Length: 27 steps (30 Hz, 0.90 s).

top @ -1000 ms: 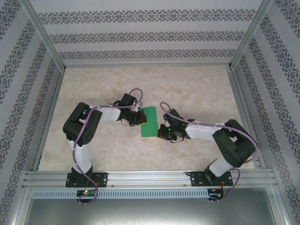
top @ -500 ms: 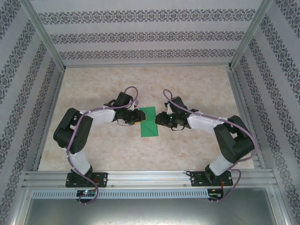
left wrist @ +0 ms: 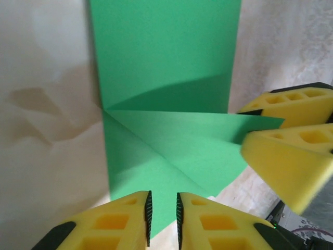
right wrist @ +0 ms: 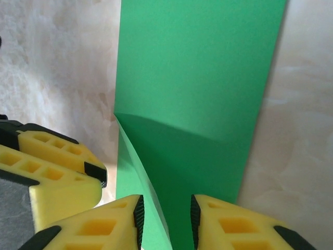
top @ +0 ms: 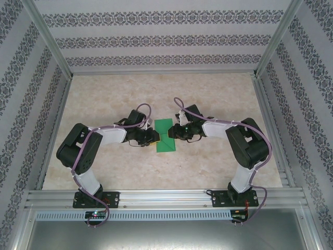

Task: Fold a paper plane with a square sheet of paper (pick it up from the middle)
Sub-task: Rotate the paper at the center of the table.

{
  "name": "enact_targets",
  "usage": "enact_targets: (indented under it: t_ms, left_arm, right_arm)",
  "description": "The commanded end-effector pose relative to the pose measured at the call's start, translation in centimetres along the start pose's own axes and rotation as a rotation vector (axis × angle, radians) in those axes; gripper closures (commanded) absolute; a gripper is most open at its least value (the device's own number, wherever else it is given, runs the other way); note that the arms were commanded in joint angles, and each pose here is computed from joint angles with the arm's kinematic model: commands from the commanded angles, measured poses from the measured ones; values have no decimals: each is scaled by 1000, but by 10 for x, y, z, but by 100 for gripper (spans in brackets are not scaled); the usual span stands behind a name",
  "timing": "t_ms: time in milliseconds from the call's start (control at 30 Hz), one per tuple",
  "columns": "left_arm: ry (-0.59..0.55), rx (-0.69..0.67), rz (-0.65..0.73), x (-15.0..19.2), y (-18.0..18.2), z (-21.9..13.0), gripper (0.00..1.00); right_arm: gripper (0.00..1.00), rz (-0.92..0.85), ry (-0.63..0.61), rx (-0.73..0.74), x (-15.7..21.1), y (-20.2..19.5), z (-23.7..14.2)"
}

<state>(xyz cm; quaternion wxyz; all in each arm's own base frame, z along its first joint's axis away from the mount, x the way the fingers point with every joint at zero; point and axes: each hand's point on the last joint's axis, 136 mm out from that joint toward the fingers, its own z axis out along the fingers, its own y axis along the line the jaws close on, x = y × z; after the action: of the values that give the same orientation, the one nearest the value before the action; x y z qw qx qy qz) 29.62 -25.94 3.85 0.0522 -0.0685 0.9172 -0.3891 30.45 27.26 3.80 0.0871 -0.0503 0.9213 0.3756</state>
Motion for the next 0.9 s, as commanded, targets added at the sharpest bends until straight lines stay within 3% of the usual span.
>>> enact_targets:
  t_ms: [0, 267, 400, 500, 867]
  left_arm:
    - [30, 42, 28, 6, -16, 7, 80]
    - [122, -101, -5, 27, 17, 17, 86]
    - [156, -282, 33, 31, 47, 5, 88]
    - [144, -323, 50, 22, 56, -8, 89]
    - [71, -181, 84, -4, 22, -17, 89]
  right_arm:
    - [71, -37, 2, -37, -5, 8, -1]
    - [71, -27, -15, -27, -7, 7, -4]
    - [68, -47, -12, -20, -5, 8, -7]
    - [65, -76, 0, -35, -3, 14, -9]
    - [63, -118, 27, -63, -2, 29, 2]
